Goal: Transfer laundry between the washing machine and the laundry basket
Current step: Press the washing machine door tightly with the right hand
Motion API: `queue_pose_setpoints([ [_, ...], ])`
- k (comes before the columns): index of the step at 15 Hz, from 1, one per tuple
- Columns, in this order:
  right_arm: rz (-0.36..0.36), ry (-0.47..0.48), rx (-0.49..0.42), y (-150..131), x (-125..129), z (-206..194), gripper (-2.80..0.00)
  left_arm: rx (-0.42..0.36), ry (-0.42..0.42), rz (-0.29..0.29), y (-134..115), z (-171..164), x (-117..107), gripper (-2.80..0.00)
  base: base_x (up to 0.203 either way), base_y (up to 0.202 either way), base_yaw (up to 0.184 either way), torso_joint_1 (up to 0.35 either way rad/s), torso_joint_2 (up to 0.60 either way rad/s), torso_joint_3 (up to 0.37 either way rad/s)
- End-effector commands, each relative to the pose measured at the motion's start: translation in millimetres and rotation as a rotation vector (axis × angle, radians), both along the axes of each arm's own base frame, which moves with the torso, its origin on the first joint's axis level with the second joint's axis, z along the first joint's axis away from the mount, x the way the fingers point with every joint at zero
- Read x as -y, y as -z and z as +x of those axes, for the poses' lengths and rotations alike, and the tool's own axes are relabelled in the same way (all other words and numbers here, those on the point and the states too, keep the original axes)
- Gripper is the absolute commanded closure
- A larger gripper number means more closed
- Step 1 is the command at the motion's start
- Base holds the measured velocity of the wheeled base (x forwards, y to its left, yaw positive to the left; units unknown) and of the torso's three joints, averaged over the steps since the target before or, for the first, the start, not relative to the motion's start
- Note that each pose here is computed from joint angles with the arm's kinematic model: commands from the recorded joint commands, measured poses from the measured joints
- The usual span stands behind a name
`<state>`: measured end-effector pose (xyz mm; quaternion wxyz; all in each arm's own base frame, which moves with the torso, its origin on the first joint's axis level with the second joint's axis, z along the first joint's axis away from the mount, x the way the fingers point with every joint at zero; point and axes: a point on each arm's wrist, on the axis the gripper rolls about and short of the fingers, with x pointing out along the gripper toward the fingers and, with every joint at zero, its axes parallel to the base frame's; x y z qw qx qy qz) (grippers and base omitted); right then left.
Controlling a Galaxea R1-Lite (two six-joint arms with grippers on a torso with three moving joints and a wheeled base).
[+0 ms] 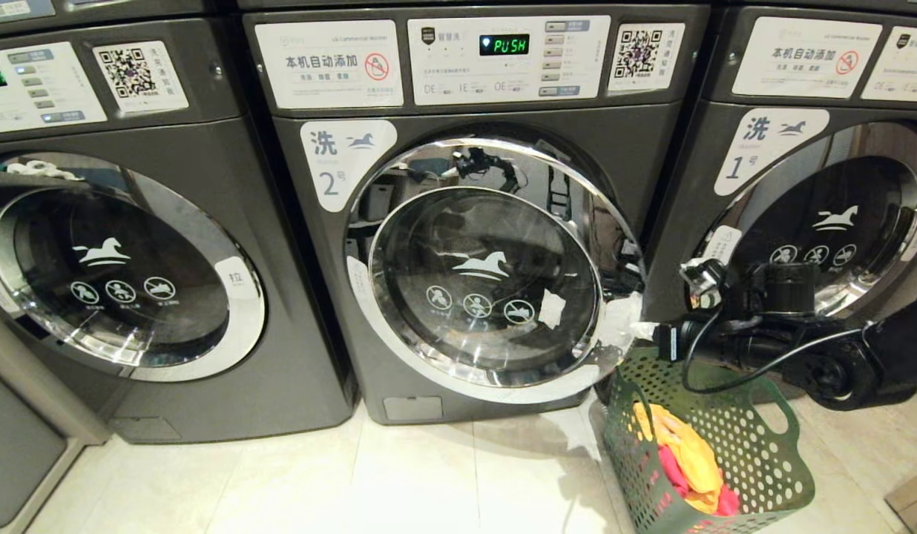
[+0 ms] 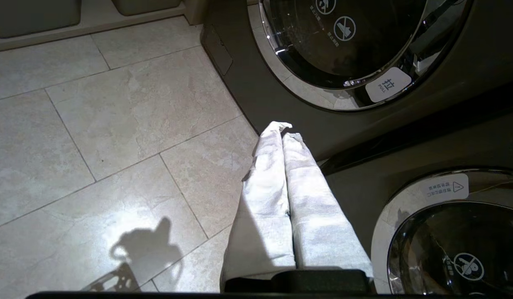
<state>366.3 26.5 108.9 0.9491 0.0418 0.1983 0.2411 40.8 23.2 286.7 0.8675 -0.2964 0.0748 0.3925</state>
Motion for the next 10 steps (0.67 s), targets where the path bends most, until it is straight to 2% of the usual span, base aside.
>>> queue_pose_setpoints([
  [1,0.000,-0.014,-0.004,9,-6,13,0.00,0.003,-0.002,-0.002,2,-4,1,0.00,0.000,0.000,0.000,0.000,0.00,0.000],
  [3,-0.005,-0.012,-0.007,14,-9,19,0.00,-0.005,-0.002,-0.005,4,-2,1,0.00,0.000,0.000,0.000,0.000,0.00,0.000],
  [6,-0.035,0.058,0.019,20,-9,42,0.00,-0.002,0.014,-0.004,6,-7,3,0.00,0.000,0.000,0.000,0.000,0.00,0.000],
  [10,-0.046,0.109,0.063,26,-9,72,0.00,-0.023,0.098,0.074,13,-25,10,0.00,0.000,0.000,0.000,0.000,0.00,0.000],
])
